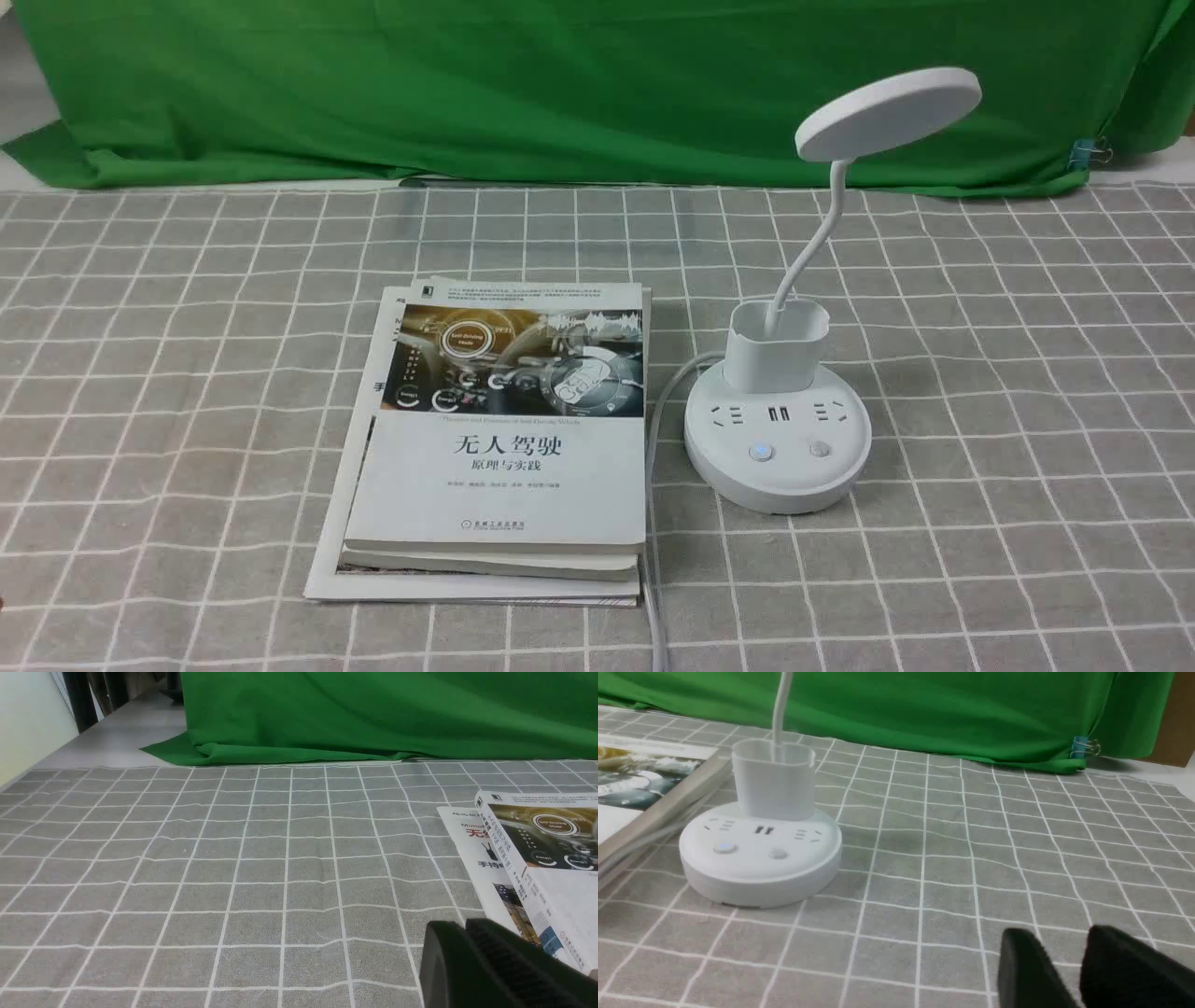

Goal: Turn on the desk lamp on the grey coffee tablecloth with your hand.
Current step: 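Press the button on the base of the white desk lamp with the right gripper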

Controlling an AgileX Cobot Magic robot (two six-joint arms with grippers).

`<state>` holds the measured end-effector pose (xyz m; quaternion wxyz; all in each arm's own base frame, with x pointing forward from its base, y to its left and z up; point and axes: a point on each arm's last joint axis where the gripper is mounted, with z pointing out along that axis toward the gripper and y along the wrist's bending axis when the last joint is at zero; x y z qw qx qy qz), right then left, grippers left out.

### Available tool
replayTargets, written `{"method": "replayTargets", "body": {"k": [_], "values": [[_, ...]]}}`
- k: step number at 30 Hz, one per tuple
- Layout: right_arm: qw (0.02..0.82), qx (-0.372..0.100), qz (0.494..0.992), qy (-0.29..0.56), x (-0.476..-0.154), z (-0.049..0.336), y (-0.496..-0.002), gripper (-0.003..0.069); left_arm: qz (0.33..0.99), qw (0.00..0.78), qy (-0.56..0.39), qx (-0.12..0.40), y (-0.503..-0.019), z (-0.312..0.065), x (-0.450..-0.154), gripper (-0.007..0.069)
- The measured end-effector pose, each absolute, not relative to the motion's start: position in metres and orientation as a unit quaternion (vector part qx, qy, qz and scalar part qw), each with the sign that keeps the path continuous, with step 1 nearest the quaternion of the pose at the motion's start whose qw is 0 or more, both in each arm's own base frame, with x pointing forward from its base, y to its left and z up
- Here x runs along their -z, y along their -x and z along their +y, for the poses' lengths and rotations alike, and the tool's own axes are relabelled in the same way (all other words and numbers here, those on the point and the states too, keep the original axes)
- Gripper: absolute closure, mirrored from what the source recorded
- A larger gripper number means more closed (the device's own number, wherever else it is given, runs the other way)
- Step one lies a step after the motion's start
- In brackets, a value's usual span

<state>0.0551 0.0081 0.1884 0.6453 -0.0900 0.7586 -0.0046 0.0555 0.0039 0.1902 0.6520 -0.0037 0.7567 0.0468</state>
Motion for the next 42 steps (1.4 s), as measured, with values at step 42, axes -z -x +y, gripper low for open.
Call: {"method": "replayTargets", "body": {"k": [42], "values": [[0.674,-0.250,0.667,-0.194,-0.207,0.005,-0.057,0.0417,0.757,0.652,0.004,-0.047,-0.055,0.004,-0.190,0.0606]]}}
